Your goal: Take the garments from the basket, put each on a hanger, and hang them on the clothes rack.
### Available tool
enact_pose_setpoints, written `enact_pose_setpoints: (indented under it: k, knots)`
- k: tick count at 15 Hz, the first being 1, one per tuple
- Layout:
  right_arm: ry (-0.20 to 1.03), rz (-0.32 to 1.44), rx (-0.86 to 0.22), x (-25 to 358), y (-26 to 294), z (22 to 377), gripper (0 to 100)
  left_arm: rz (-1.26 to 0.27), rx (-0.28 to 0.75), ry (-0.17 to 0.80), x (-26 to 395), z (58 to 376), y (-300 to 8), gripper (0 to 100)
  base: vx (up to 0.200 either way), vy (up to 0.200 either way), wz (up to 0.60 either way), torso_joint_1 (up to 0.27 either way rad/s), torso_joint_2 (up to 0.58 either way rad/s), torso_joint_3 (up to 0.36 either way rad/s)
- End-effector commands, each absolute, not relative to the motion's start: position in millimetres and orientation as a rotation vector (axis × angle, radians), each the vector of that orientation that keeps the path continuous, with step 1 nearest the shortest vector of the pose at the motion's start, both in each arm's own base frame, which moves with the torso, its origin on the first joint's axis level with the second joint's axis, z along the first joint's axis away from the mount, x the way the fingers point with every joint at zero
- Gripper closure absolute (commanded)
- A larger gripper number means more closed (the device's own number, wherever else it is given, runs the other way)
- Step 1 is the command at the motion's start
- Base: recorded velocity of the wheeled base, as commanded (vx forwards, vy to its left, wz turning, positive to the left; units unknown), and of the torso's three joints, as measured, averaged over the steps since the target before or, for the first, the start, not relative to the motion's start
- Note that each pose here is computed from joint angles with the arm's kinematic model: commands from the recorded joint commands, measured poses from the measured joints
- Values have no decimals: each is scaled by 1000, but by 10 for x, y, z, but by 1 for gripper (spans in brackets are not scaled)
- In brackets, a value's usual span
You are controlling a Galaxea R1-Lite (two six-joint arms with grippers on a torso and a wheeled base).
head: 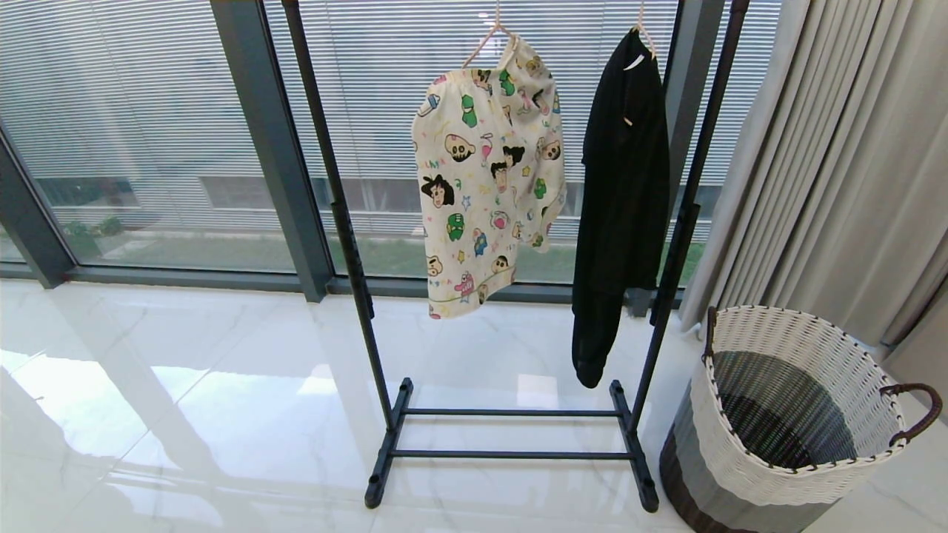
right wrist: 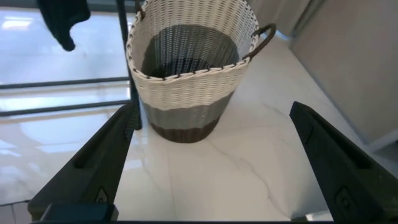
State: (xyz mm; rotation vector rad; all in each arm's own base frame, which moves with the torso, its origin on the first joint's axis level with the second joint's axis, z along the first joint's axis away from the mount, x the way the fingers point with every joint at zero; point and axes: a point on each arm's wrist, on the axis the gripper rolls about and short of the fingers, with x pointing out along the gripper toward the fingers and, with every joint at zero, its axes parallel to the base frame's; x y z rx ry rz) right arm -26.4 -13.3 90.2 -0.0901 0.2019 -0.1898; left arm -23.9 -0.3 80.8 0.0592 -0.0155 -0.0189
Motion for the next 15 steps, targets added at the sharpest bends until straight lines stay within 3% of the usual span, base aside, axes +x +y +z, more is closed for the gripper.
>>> enact_pose_setpoints:
  k: [1,5,10,15]
  knots:
    - [209,-172,-107,-253,-127,884,0,5,40,2,-224,814,1,0,0,0,0,0,0,0]
    - [205,-70,-96,-244,-107,892,0,27,38,90,-152,831,1,0,0,0,0,0,0,0]
    - [199,-130,-79,-250,-119,891,0,219,-41,57,-177,830,24,0,0,0,0,0,0,0]
    - [204,-236,-68,-261,-92,891,0,-1,-34,63,-186,841,-21,0,0,0,0,0,0,0]
